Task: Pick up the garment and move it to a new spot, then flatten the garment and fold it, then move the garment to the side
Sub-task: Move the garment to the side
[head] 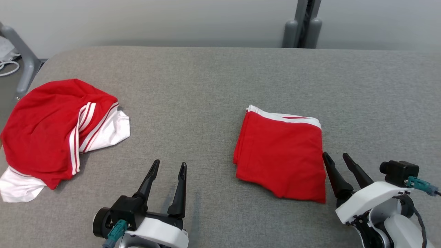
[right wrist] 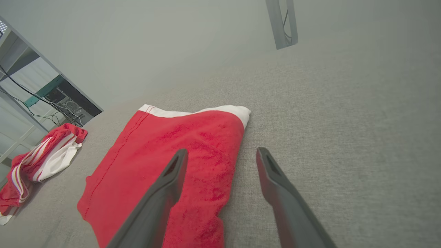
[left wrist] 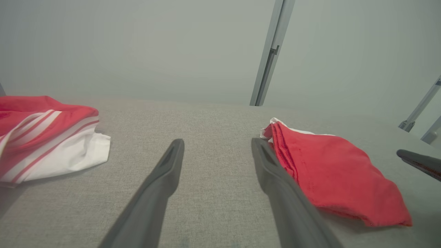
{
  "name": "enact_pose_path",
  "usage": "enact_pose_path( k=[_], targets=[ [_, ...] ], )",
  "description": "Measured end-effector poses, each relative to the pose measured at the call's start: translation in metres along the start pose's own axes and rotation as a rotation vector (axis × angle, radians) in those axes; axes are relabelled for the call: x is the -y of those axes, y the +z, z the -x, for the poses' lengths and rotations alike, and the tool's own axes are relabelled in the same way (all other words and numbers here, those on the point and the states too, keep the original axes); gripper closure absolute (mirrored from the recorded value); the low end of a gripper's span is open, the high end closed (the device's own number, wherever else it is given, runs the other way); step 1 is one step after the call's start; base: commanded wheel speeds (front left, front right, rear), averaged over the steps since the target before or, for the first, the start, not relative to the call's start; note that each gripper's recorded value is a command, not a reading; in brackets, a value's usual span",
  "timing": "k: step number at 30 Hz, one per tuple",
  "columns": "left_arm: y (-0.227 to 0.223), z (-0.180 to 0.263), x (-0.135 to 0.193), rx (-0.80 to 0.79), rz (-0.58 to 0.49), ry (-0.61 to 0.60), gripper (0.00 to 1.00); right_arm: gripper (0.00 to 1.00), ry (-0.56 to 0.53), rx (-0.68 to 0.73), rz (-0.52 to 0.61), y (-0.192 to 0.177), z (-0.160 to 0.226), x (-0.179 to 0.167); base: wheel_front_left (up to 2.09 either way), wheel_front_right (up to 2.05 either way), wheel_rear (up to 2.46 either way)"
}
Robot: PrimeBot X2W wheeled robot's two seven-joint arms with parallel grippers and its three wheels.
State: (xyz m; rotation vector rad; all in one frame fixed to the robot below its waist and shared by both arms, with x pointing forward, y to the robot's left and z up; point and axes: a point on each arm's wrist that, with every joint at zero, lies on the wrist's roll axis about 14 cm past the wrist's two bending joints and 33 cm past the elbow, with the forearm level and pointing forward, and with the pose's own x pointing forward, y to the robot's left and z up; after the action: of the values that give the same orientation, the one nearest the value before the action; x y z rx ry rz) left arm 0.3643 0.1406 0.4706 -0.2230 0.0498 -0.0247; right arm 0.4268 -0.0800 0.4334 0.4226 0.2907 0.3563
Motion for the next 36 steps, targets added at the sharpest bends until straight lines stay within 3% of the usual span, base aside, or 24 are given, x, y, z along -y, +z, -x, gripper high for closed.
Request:
enact_pose_path(
  k=[9, 16, 17, 18, 19, 20, 27, 36],
  targets=[
    [-0.007, -0.002, -0.017, -0.027, -0.019, 0.052, 0.0, 0.0, 0.048, -0.258, -0.139, -0.047, -0.031, -0.003, 0.0, 0.0, 0.0],
    [-0.007, 0.002, -0.026, -0.029, -0.022, 0.082, 0.0, 0.0, 0.11, -0.329, -0.164, -0.056, -0.046, -0.02, 0.0, 0.0, 0.0],
    [-0.007, 0.002, -0.026, -0.029, -0.023, 0.084, 0.0, 0.55, 0.119, -0.339, -0.165, -0.058, -0.047, -0.022, 0.0, 0.0, 0.0],
    [-0.006, 0.003, -0.026, -0.029, -0.023, 0.085, 0.0, 0.81, 0.128, -0.347, -0.154, -0.058, -0.047, -0.024, 0.0, 0.0, 0.0],
    [-0.006, 0.003, -0.027, -0.029, -0.023, 0.086, 0.0, 0.81, 0.135, -0.354, -0.141, -0.059, -0.048, -0.026, 0.0, 0.0, 0.0],
    [-0.006, 0.003, -0.027, -0.028, -0.024, 0.087, 0.0, 1.0, 0.14, -0.355, -0.132, -0.06, -0.048, -0.027, 0.0, 0.0, 0.0],
    [-0.004, 0.001, -0.02, -0.021, -0.028, 0.066, 0.0, 1.0, 0.144, -0.328, -0.047, -0.056, -0.047, -0.021, 0.0, 0.0, 0.0],
    [0.001, -0.018, 0.015, 0.003, -0.032, -0.062, 0.0, 1.0, 0.107, -0.319, 0.149, -0.03, -0.037, 0.021, 0.0, 0.0, 0.0]
  ],
)
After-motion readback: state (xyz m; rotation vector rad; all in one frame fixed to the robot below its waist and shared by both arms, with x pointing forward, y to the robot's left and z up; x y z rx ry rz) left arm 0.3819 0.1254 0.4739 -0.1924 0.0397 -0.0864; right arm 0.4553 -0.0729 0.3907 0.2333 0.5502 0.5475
